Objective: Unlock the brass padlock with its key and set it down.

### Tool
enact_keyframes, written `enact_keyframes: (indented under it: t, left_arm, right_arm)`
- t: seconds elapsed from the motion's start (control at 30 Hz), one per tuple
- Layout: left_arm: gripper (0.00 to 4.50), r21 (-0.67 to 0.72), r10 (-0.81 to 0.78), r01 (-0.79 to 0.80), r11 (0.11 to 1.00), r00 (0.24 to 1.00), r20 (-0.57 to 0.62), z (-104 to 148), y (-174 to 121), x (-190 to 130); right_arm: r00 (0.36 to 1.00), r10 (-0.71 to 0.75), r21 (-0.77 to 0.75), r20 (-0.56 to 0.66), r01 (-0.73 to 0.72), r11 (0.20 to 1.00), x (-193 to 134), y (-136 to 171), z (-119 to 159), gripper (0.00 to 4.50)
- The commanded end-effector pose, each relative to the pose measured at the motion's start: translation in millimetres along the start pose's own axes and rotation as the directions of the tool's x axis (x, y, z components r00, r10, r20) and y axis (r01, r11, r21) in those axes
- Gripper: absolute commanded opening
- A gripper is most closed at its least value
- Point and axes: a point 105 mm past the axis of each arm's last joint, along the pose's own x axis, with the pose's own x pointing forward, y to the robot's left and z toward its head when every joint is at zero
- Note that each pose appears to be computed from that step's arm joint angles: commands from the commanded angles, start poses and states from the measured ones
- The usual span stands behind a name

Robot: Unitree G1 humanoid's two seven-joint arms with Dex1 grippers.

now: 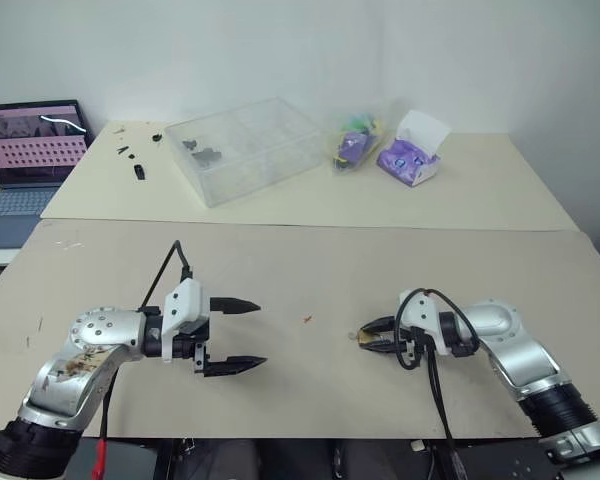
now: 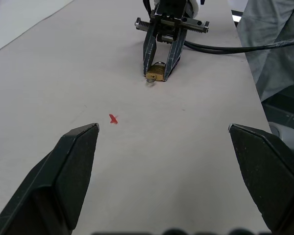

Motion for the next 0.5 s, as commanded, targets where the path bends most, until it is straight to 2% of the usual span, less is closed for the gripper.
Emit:
enact_keyframes:
  t: [0.03, 0.17, 0.27, 0.4, 0.5]
  left_arm:
    - [4.50, 0.029, 0.013, -0.013, 0.999, 1.000, 0.012, 8.6, 3.0, 0.4]
    - [4.50, 0.006, 0.029, -0.029, 1.000, 0.999, 0.015, 13.0, 10.0, -5.2]
    - [4.50, -0.002, 0.038, -0.038, 0.999, 0.999, 0.019, 17.9, 15.9, -7.2]
    - [4.50, -0.016, 0.046, -0.046, 0.999, 0.998, 0.036, 28.2, 22.8, -8.9]
    - [4.50, -0.043, 0.044, -0.042, 0.998, 0.997, 0.056, 38.4, 27.1, -9.2]
  right_arm:
    - [0.998, -0.030, -0.045, 0.050, 0.033, 0.998, 4.4, 2.3, 27.8, 0.91]
    - [0.989, -0.073, -0.159, 0.125, 0.093, 0.983, 0.4, 5.7, 80.9, 0.91]
    - [0.985, -0.081, -0.207, 0.155, 0.112, 0.972, 6.3, 10.6, 108.0, 0.91]
    - [0.985, -0.048, -0.231, 0.168, 0.086, 0.969, 19.2, 20.8, 128.5, 0.91]
    - [0.989, -0.027, -0.238, 0.147, 0.062, 0.969, 30.1, 26.7, 127.7, 0.91]
